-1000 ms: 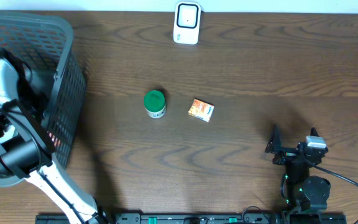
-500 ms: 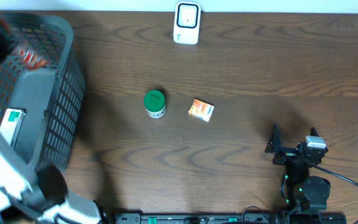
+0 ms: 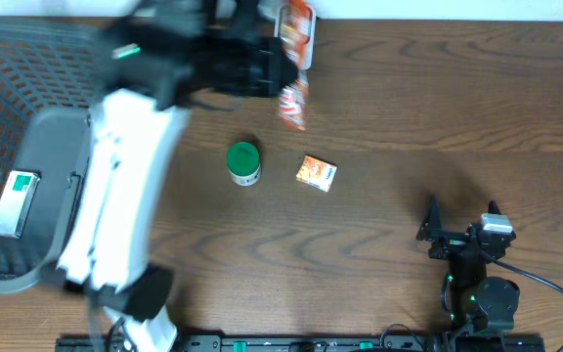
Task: Scan the item barcode
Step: 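Carry the chocolate bar past the scanner and drop it on the table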
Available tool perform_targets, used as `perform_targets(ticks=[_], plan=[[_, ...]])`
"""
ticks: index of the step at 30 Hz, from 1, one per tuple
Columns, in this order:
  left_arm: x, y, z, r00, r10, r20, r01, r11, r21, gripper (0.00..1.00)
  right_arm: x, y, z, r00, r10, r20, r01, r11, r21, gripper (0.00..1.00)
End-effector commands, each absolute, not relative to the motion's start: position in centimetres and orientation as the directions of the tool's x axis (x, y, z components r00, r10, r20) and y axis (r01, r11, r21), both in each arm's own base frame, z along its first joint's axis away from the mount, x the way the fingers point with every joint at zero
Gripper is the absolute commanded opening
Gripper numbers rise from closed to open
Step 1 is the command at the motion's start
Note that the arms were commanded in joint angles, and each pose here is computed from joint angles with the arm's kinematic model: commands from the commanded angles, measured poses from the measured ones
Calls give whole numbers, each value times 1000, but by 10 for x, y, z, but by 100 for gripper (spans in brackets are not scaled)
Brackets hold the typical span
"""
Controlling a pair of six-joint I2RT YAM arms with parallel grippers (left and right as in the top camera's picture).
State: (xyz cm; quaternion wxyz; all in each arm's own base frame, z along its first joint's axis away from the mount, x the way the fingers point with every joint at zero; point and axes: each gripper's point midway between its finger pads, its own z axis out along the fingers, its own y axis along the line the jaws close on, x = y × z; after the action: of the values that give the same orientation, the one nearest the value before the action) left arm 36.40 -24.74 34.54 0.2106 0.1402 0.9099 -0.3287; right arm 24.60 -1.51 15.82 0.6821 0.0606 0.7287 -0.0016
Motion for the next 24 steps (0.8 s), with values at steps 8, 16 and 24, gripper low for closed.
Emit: perform_targets(ticks=[8, 16, 24], plan=[[362, -356, 131, -874, 461, -152, 476, 753, -453, 8, 246, -14, 158, -63, 73, -995, 86, 994, 68, 99], [353, -382, 51, -882, 471, -32, 433, 781, -450, 7, 246, -14, 158, -64, 73, -995, 86, 994, 68, 99], [369, -384, 91, -875, 461, -148, 474, 752, -459, 79, 246, -14, 158, -63, 73, -995, 86, 994, 68, 99]])
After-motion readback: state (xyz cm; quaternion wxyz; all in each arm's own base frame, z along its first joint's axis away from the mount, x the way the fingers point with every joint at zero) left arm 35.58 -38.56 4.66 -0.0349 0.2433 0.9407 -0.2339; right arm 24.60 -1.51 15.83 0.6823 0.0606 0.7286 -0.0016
